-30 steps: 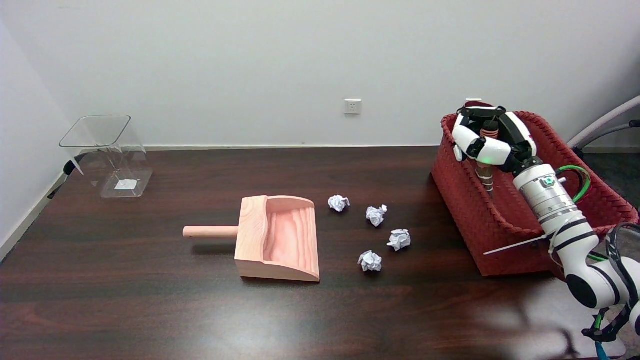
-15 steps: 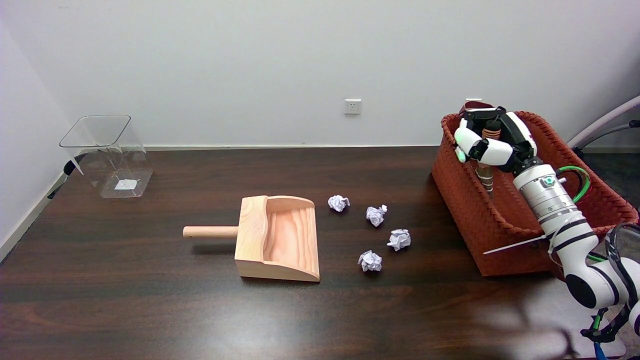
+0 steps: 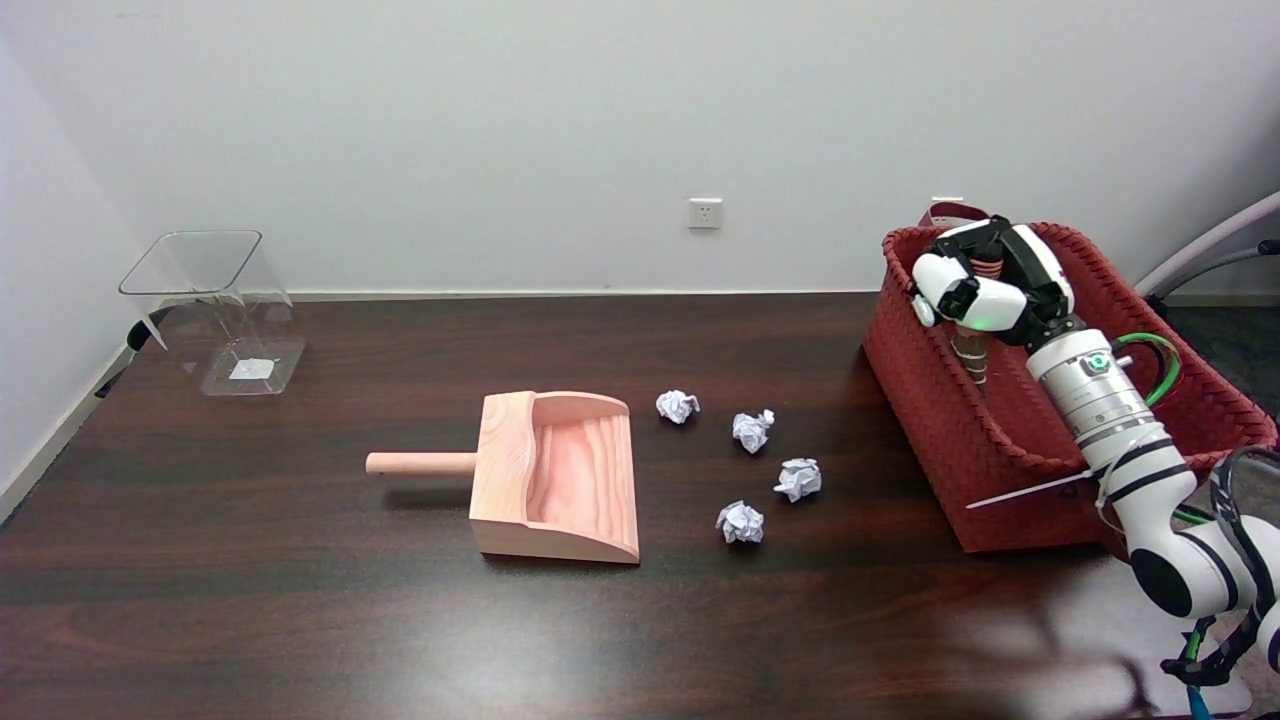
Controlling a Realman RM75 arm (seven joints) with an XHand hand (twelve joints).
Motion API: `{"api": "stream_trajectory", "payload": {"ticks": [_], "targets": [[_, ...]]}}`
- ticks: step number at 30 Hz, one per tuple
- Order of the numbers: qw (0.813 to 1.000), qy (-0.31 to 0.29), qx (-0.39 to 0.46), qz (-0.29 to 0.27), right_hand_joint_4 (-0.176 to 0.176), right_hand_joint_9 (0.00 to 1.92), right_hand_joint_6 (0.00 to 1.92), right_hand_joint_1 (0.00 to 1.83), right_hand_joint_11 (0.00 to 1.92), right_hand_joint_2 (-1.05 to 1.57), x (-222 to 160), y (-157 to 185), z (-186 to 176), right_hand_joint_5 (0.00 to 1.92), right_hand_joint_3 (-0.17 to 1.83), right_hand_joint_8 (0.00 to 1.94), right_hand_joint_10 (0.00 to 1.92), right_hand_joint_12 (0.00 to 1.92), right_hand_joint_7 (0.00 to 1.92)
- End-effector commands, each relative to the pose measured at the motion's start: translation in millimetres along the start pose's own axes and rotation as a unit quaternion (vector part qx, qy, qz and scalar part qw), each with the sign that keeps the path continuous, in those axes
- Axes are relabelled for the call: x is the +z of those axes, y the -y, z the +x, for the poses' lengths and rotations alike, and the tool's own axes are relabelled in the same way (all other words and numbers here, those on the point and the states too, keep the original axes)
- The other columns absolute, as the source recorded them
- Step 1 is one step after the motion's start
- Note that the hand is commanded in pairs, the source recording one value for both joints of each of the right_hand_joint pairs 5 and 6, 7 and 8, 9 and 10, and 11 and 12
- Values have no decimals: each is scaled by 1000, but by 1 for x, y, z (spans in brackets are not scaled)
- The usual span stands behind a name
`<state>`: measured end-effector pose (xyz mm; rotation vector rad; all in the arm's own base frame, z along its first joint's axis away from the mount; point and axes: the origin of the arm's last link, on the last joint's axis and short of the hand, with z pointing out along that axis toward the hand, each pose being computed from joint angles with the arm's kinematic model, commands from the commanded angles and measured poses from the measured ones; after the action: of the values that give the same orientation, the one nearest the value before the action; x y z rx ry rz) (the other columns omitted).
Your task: Pick up the broom in the basket.
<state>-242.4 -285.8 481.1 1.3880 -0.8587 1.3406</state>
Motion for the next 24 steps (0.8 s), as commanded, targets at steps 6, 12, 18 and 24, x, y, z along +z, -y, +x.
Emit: {"api": "stream_trajectory", "payload": {"ticks": [6,12,18,24], "targets": [[1000,-3,7,9,0,1920,1920,1074,1574,354,-2,1,-1,1920,1319,1920,1920,1574,1920],[999,-20,24,26,0,1920,1920,1133,1638,-23,-4,4,5,1920,1292,1920,1920,1638,1920],[998,-28,30,39,0,1920,1920,1171,1794,-232,-7,6,7,1920,1241,1920,1920,1794,1920],[998,-29,33,43,0,1920,1920,1211,1864,-200,-8,6,6,1920,1130,1920,1920,1864,1920]]}}
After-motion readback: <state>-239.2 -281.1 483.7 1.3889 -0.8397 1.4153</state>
